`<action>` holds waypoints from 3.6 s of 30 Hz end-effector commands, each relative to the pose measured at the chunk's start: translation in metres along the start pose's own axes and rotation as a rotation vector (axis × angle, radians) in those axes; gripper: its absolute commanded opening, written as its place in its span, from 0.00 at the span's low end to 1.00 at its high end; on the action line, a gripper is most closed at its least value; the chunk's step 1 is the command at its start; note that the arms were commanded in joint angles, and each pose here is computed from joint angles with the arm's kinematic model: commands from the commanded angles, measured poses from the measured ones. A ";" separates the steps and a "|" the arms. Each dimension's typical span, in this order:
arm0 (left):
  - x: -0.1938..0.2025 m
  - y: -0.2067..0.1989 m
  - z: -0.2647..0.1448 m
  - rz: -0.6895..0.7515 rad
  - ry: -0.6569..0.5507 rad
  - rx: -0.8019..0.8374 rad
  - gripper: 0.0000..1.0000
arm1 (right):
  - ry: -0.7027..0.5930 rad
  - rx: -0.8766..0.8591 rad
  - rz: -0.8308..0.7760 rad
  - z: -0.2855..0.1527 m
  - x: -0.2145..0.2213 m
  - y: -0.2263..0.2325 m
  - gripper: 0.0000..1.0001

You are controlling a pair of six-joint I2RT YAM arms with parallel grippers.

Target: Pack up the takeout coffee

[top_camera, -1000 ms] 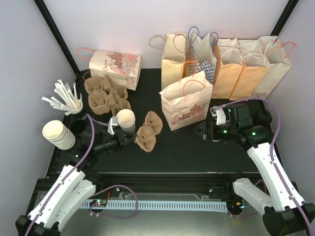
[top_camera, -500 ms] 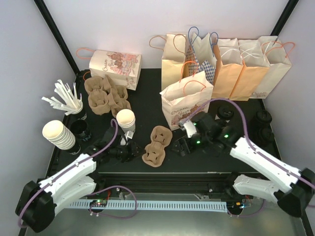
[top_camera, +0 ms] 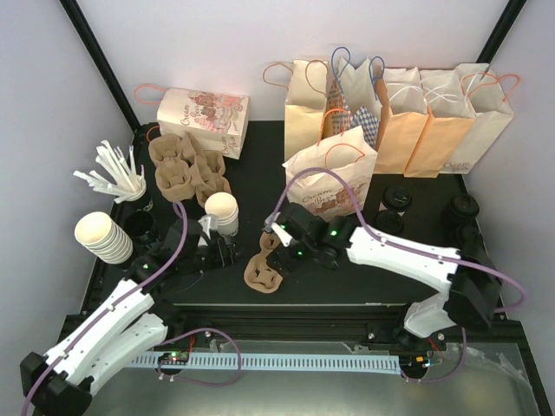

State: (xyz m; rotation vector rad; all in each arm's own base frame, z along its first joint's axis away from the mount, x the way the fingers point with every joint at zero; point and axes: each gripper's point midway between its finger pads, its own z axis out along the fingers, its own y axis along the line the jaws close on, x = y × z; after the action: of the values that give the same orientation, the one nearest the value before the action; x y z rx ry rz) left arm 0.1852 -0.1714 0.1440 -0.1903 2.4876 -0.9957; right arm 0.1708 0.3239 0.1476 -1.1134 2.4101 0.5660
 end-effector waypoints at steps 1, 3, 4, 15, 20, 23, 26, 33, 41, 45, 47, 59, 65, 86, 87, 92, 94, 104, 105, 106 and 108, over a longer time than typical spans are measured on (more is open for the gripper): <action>-0.031 0.011 -0.030 0.034 -0.196 -0.123 0.81 | 0.029 0.102 -0.125 0.024 -0.014 -0.008 0.90; -0.042 0.013 -0.045 0.038 -0.263 -0.159 0.84 | 0.067 0.136 -0.158 0.040 -0.014 -0.008 0.90; -0.047 0.012 -0.052 0.041 -0.290 -0.171 0.86 | 0.084 0.152 -0.173 0.047 -0.014 -0.008 0.90; -0.066 0.010 -0.077 0.107 -0.358 -0.259 0.86 | 0.217 0.249 -0.263 0.101 0.002 -0.018 0.87; -0.068 0.010 -0.076 0.115 -0.362 -0.260 0.86 | 0.256 0.282 -0.273 0.112 0.009 -0.025 0.87; -0.069 0.010 -0.076 0.120 -0.362 -0.263 0.86 | 0.266 0.291 -0.279 0.116 0.012 -0.028 0.83; -0.069 0.012 -0.074 0.122 -0.361 -0.270 0.86 | 0.268 0.289 -0.284 0.120 0.013 -0.028 0.78; -0.070 0.012 -0.074 0.121 -0.367 -0.271 0.86 | 0.258 0.304 -0.285 0.117 0.009 -0.030 0.67; -0.067 0.014 -0.073 0.117 -0.365 -0.268 0.86 | 0.195 0.281 -0.272 0.100 -0.005 -0.022 0.56; -0.065 0.015 -0.072 0.117 -0.357 -0.270 0.86 | 0.153 0.272 -0.261 0.089 -0.015 -0.019 0.47; -0.065 0.016 -0.073 0.116 -0.356 -0.270 0.86 | 0.136 0.273 -0.257 0.084 -0.019 -0.018 0.46; -0.069 0.010 -0.079 0.139 -0.372 -0.266 0.86 | 0.000 0.231 -0.231 0.034 -0.049 -0.004 0.44; -0.092 -0.007 -0.102 0.235 -0.420 -0.322 0.86 | -0.202 0.150 -0.202 -0.050 -0.092 0.016 0.45; -0.175 -0.176 -0.015 0.556 -0.270 0.081 0.84 | -0.604 0.047 0.399 -0.277 -0.163 -0.119 0.44; -0.180 -0.176 -0.005 0.568 -0.268 0.073 0.84 | -0.611 0.038 0.404 -0.279 -0.166 -0.123 0.45; -0.204 -0.185 0.029 0.656 -0.262 0.039 0.84 | -0.614 0.031 0.434 -0.271 -0.180 -0.149 0.44; -0.211 -0.190 0.039 0.694 -0.255 0.034 0.83 | -0.616 0.044 0.455 -0.266 -0.183 -0.161 0.44; -0.198 -0.223 0.070 0.851 -0.144 0.218 0.78 | -0.580 0.037 0.523 -0.231 -0.169 -0.189 0.44; -0.197 -0.224 0.073 0.852 -0.133 0.226 0.77 | -0.578 0.028 0.529 -0.228 -0.166 -0.189 0.44; -0.196 -0.224 0.077 0.851 -0.120 0.229 0.76 | -0.575 0.017 0.538 -0.224 -0.162 -0.189 0.44; -0.194 -0.224 0.086 0.847 -0.090 0.237 0.73 | -0.566 -0.016 0.552 -0.218 -0.154 -0.187 0.44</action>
State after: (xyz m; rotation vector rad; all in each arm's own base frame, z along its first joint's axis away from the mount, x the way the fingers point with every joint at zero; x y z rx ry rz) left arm 0.3897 -0.3123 0.3006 0.7010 2.0670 -0.7730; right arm 0.3723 0.1921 0.3689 -0.2078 2.2229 0.8354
